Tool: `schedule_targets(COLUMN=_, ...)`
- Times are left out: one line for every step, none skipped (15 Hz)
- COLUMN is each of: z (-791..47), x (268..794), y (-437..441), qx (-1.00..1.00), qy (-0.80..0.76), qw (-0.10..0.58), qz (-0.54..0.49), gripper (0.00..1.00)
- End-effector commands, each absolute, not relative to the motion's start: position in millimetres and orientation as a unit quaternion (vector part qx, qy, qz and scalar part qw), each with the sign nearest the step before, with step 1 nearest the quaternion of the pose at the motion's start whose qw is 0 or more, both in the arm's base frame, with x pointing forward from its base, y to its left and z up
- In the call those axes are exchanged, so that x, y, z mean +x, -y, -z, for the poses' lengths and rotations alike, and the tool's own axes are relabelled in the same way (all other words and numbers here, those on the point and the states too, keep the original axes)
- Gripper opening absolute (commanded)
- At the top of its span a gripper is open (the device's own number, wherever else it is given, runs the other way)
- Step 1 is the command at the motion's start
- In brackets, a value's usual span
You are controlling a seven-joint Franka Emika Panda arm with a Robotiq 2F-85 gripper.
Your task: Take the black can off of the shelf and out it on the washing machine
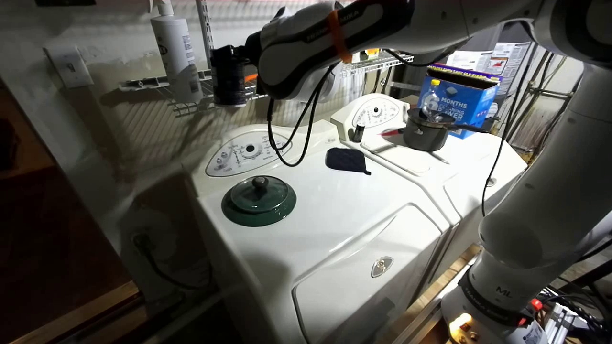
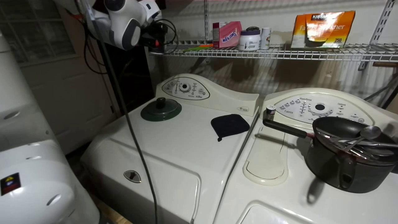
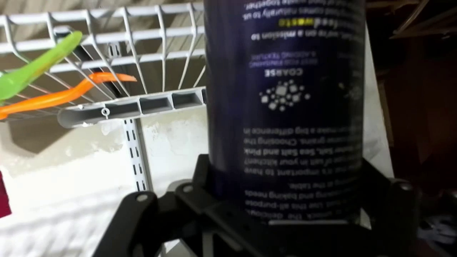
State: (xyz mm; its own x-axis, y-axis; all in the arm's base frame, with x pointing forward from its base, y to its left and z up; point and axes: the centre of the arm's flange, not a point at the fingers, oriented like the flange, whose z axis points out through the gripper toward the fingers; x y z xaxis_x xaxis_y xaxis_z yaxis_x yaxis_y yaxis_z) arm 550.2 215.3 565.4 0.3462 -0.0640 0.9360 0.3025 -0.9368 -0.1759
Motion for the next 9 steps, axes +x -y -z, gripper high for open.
schedule_targets(z=-562.8, x=512.5, y=-222.0, qx=-0.836, qy=0.046, qw=0.155, qz=0.524, gripper=0.68)
schedule_targets(z=-553.8, x=506.4, y=-220.7, qx=-0.842, qy=0.033, qw=0.158, qz=0.515, gripper=0.68)
schedule_targets(z=-544.6, x=501.5, y=-219.4, qx=-0.845, qy=0.027, qw=0.158, qz=0.51, gripper=0.68)
schedule_targets(z=-531.4, x=495.8, y=-218.7, qx=-0.846, qy=0.022, qw=0.162, qz=0.508, gripper=0.68)
schedule_targets(z=-514.5, x=489.8, y=-217.9, qx=-0.848, qy=0.014, qw=0.168, qz=0.503, gripper=0.68)
schedule_targets(z=-495.8, x=483.1, y=-216.4, qx=-0.85, qy=0.004, qw=0.173, qz=0.498, gripper=0.68)
schedule_targets(z=-481.7, x=477.3, y=-215.3, qx=-0.859, qy=-0.008, qw=0.168, qz=0.483, gripper=0.68)
schedule_targets(z=-499.3, x=497.2, y=-212.5, qx=-0.857, qy=0.022, qw=0.165, qz=0.488, gripper=0.93)
schedule_targets(z=-485.2, x=491.3, y=-211.8, qx=-0.862, qy=0.016, qw=0.164, qz=0.479, gripper=0.93)
